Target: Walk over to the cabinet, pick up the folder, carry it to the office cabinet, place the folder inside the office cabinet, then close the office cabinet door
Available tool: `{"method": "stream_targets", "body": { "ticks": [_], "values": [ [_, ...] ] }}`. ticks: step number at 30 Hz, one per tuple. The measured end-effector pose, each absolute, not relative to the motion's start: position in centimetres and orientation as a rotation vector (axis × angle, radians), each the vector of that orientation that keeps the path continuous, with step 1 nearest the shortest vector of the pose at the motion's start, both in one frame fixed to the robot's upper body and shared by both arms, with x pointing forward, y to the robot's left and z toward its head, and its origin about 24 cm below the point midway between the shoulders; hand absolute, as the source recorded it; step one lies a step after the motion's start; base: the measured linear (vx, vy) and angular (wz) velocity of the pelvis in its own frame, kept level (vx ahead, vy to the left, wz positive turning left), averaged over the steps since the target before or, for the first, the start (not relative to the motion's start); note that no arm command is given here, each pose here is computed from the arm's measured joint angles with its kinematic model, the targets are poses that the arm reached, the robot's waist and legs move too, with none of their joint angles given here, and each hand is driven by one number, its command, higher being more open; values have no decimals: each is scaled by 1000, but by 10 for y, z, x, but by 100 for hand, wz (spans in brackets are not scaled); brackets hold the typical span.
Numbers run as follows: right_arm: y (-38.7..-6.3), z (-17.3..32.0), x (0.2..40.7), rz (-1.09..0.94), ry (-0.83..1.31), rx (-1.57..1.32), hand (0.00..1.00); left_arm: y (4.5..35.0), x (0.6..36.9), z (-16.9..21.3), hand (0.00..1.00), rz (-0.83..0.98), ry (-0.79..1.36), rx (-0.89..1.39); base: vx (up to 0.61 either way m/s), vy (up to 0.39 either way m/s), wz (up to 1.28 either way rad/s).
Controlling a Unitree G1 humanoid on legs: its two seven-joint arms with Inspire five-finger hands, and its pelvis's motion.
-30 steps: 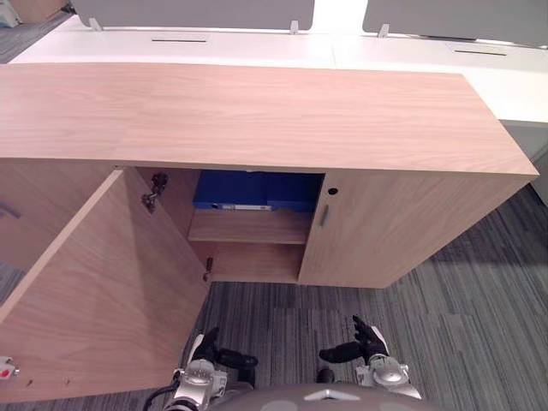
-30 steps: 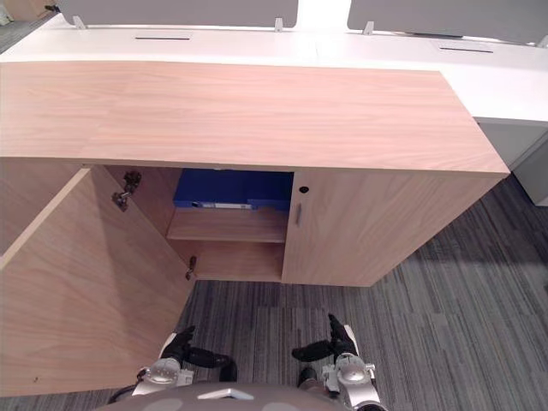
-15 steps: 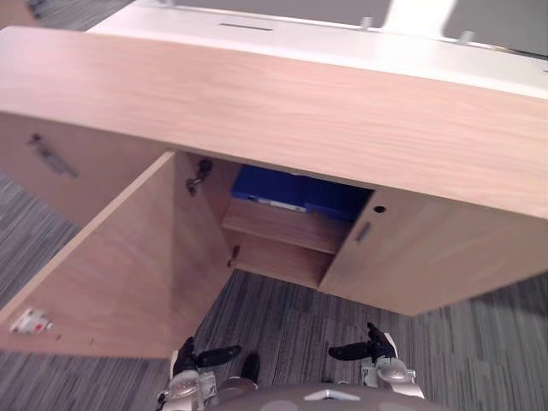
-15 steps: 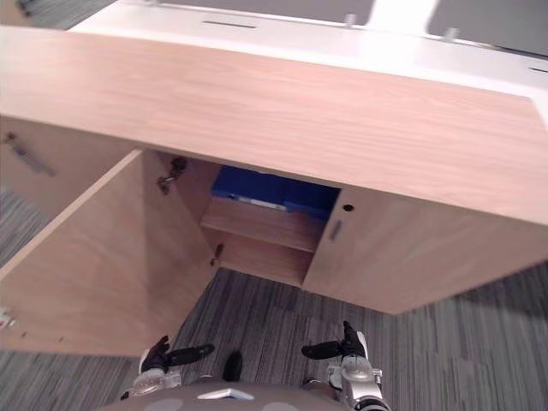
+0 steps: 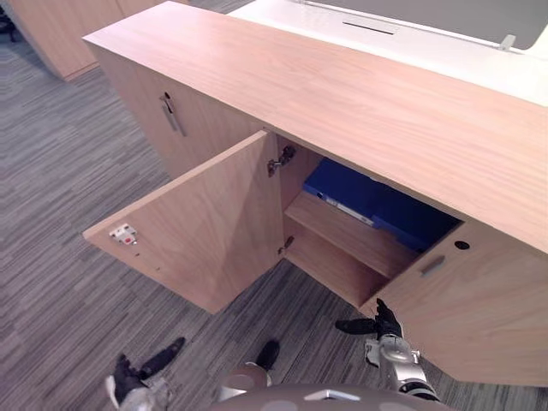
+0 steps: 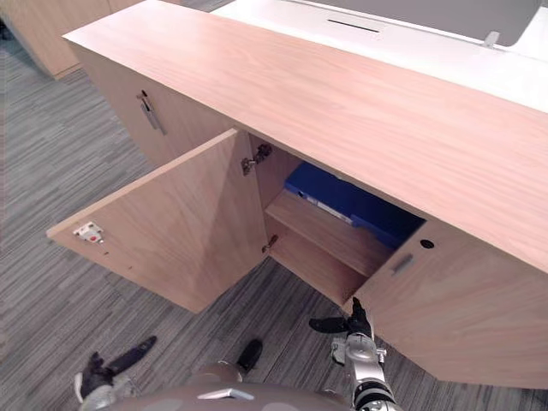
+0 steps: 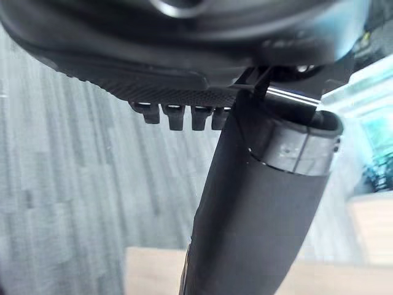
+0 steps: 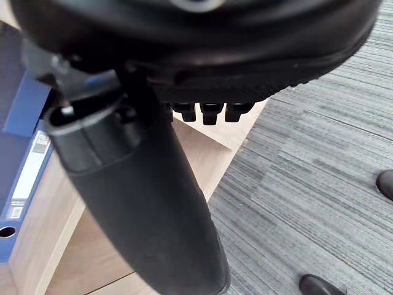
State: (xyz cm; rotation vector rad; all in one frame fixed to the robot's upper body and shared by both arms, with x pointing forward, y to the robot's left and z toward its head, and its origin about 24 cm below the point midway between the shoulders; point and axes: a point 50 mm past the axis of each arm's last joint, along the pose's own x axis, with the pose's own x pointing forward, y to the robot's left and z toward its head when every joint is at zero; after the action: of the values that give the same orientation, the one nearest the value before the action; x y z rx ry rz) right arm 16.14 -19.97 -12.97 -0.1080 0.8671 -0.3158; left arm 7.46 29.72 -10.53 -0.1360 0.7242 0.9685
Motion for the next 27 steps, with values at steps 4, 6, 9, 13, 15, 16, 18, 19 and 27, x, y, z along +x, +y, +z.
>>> {"method": "stream_targets", "body": {
  "ticks": [4,6,9,13,15,16,18,19,27],
  "values": [
    [-207,-126,164,-326,844,-122,100,329,106,-55,100,986,447,-61,27,-17,27],
    [-211,-125,164,-331,844,-127,100,338,117,-35,100,981,332,-30,24,-27,28],
    [-215,-125,162,-341,848,-129,100,349,126,-19,100,994,242,-16,-1,-41,3],
    [-216,-127,157,-345,859,-113,100,357,124,-13,100,1015,221,-3,-32,-51,-11],
    [-216,-129,153,-341,871,-110,100,359,123,-11,100,1013,218,7,-28,-52,-14],
    [-216,-130,152,-340,875,-110,100,360,124,-10,100,1009,216,12,-33,-69,-22],
    [-216,-131,149,-336,884,-108,100,363,125,-7,100,999,208,23,-22,-50,-18],
    [-217,-132,148,-336,888,-108,100,364,126,-5,100,992,205,28,-11,-59,-11],
    [-223,-132,144,-332,900,-122,100,355,142,-4,100,836,213,58,-3,-51,-7]
  ]
}}
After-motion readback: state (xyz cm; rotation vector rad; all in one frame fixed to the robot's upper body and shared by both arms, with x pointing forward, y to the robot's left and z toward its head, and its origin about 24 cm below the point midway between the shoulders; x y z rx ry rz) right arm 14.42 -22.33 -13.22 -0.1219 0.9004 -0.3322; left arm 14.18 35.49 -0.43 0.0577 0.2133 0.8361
